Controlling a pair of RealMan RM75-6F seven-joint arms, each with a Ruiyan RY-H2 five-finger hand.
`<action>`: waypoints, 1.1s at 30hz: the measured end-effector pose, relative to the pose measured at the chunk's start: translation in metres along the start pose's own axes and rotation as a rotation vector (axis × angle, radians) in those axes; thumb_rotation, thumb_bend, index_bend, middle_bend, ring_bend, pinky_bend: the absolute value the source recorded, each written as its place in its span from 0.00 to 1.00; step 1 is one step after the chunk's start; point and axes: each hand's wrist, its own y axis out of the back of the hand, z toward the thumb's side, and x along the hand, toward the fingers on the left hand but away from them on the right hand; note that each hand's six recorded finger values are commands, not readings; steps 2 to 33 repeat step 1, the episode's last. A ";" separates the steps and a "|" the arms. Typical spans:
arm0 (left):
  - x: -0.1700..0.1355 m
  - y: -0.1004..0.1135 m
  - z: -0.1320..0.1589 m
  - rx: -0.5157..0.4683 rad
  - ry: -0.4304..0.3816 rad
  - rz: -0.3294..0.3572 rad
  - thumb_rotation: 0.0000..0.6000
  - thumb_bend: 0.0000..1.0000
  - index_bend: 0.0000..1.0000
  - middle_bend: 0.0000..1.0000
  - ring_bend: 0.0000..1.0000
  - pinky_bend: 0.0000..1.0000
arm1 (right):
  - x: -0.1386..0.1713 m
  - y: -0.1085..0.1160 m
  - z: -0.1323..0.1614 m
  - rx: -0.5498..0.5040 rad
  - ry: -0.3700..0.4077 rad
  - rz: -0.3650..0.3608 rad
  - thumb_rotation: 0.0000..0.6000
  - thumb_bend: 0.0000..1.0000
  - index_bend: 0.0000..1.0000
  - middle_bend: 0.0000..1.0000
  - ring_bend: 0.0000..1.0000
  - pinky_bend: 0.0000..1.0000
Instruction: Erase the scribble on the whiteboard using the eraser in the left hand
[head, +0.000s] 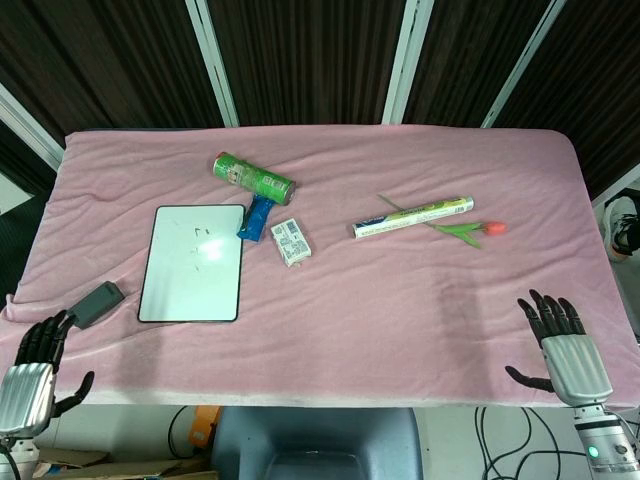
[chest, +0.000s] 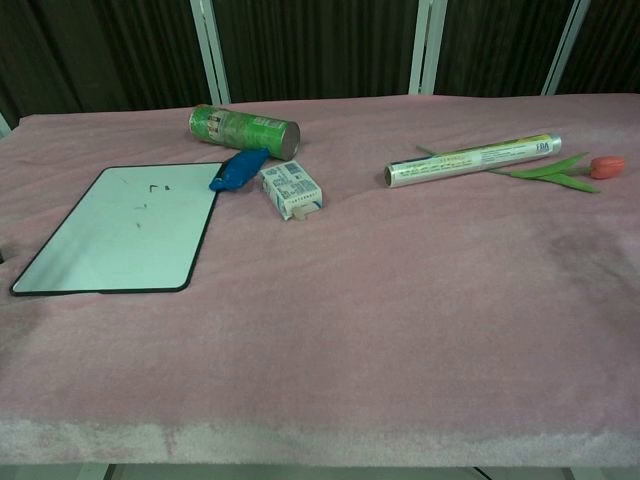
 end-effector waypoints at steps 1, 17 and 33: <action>-0.001 -0.001 0.000 0.003 -0.002 -0.004 1.00 0.35 0.00 0.00 0.00 0.06 | 0.000 0.000 0.001 0.002 0.003 0.002 1.00 0.31 0.00 0.00 0.00 0.10; -0.001 -0.001 0.000 0.003 -0.002 -0.004 1.00 0.35 0.00 0.00 0.00 0.06 | 0.000 0.000 0.001 0.002 0.003 0.002 1.00 0.31 0.00 0.00 0.00 0.10; -0.001 -0.001 0.000 0.003 -0.002 -0.004 1.00 0.35 0.00 0.00 0.00 0.06 | 0.000 0.000 0.001 0.002 0.003 0.002 1.00 0.31 0.00 0.00 0.00 0.10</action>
